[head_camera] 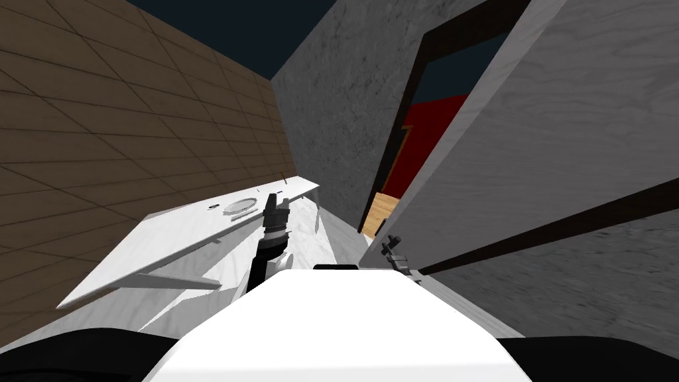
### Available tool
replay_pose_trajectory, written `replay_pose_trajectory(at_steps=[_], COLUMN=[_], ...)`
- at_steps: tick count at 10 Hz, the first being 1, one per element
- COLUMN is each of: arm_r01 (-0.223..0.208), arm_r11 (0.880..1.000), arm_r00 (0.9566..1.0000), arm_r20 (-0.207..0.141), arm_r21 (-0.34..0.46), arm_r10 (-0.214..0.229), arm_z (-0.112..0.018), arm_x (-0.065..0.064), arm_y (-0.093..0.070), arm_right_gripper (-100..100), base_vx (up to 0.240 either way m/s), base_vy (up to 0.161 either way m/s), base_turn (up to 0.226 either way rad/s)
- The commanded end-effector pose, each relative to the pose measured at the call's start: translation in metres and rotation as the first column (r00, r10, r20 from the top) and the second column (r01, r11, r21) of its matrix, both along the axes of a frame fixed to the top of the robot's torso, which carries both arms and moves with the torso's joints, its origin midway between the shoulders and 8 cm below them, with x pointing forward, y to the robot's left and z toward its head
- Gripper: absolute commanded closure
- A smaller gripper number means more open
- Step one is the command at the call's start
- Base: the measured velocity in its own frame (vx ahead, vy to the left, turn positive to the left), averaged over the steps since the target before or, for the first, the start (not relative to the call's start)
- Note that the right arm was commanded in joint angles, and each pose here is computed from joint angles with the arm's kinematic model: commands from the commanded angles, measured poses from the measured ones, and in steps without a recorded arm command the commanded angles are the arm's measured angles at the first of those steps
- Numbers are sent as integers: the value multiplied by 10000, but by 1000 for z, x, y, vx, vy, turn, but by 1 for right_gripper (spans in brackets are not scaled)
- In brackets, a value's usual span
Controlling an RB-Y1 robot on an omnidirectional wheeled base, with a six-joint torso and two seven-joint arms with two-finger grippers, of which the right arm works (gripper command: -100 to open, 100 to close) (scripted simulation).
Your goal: Pull the door open
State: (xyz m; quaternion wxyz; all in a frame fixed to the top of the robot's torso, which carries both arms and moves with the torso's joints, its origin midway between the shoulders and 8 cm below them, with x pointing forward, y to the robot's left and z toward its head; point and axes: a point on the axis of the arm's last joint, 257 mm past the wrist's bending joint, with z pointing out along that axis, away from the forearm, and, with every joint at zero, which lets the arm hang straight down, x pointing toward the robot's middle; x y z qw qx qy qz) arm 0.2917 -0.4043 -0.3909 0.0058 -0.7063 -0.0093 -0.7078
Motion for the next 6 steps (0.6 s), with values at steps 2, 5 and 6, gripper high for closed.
replay_pose_trajectory(at_steps=[2,5,6], arm_r01=[-233,-457,-525], arm_r11=[9997,9989,9986], arm_r00=[9997,9990,9986], arm_r20=[-26,-22,-21], arm_r21=[39,45,48], arm_r10=[233,457,525], arm_z=[-1,-1,-1], arm_x=[-8,-16,-18], arm_y=[2,2,2], arm_right_gripper=[100,100,100], base_vx=[-261,-222,-202], base_vy=[-101,-46,-42], base_turn=[162,151,141])
